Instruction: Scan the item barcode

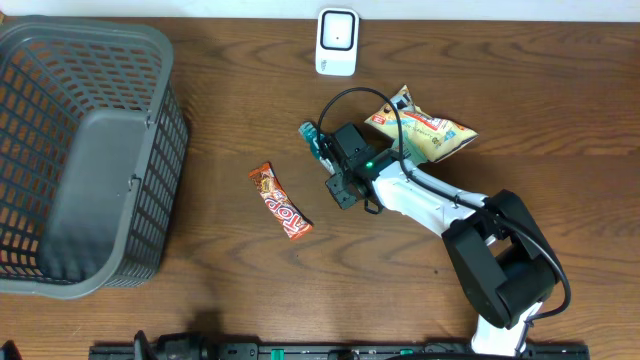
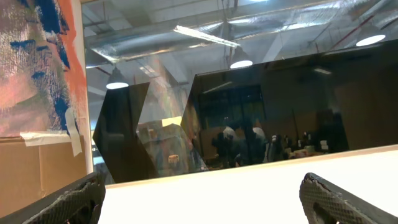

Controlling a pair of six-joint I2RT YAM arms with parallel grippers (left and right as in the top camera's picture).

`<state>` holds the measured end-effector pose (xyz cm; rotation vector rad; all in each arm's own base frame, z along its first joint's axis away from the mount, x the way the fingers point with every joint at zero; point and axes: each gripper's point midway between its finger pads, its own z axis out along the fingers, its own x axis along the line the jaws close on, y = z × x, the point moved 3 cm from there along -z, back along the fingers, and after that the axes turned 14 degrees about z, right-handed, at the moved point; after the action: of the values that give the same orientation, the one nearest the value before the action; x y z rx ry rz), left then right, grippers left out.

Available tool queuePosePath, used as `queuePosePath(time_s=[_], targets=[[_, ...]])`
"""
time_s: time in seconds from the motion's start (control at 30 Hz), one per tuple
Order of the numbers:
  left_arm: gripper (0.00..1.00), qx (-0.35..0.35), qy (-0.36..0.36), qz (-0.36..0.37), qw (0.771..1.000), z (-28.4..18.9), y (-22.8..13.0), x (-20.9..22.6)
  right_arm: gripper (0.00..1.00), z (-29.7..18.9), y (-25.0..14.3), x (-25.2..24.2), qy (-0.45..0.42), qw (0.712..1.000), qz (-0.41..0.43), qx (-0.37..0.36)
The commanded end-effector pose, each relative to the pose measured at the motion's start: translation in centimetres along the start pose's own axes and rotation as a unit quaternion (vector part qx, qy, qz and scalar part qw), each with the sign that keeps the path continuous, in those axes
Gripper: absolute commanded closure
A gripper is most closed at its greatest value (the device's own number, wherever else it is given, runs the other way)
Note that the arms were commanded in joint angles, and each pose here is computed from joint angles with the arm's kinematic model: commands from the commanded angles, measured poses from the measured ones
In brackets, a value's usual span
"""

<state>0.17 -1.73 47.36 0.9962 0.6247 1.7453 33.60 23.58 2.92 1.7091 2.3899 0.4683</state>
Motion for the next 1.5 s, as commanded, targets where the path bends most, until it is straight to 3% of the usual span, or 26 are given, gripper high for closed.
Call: queuePosePath(time_s=[0.0,0.1,0.27,0.37,0.57,1.07,1.3,1.47], targets=[[0.01,-0.002,0.001,-0.003,1.0,0.0,0.1,0.0,0.99,2.3,-2.0,-0.5,-0.007,0.999,0.007,0.04],[0.01,-0.002,0.001,-0.003,1.0,0.0,0.1,0.0,0.99,1.4,-0.9,0.4,0.028,0.999,0.019,0.032],[0.01,-0.002,0.001,-0.003,1.0,0.0,0.1,0.0,0.99,-1.8,0.9,2.3,0.173,0.984,0.016,0.026],[0.01,-0.002,0.002,-0.003,1.0,0.0,0.0,0.0,0.99,-4.0,1.5,2.8,0.309,0.951,0.014,0.032],[0.01,-0.001,0.001,-0.003,1.0,0.0,0.0,0.0,0.99,-6.6,2.2,2.0,0.433,0.901,0.007,0.013],[0.01,0.017,0.005,-0.005,1.0,0.1,-0.8,0.0,0.99,-9.6,2.9,2.0,0.511,0.859,0.01,-0.004],[0.01,0.062,0.002,-0.01,0.998,1.3,-4.3,-0.7,0.99,-12.3,3.7,2.1,0.509,0.86,-0.01,-0.036],[0.01,0.102,-0.011,-0.014,0.995,2.5,-8.1,-1.8,0.99,-13.8,3.6,1.5,0.466,0.883,-0.011,-0.047]])
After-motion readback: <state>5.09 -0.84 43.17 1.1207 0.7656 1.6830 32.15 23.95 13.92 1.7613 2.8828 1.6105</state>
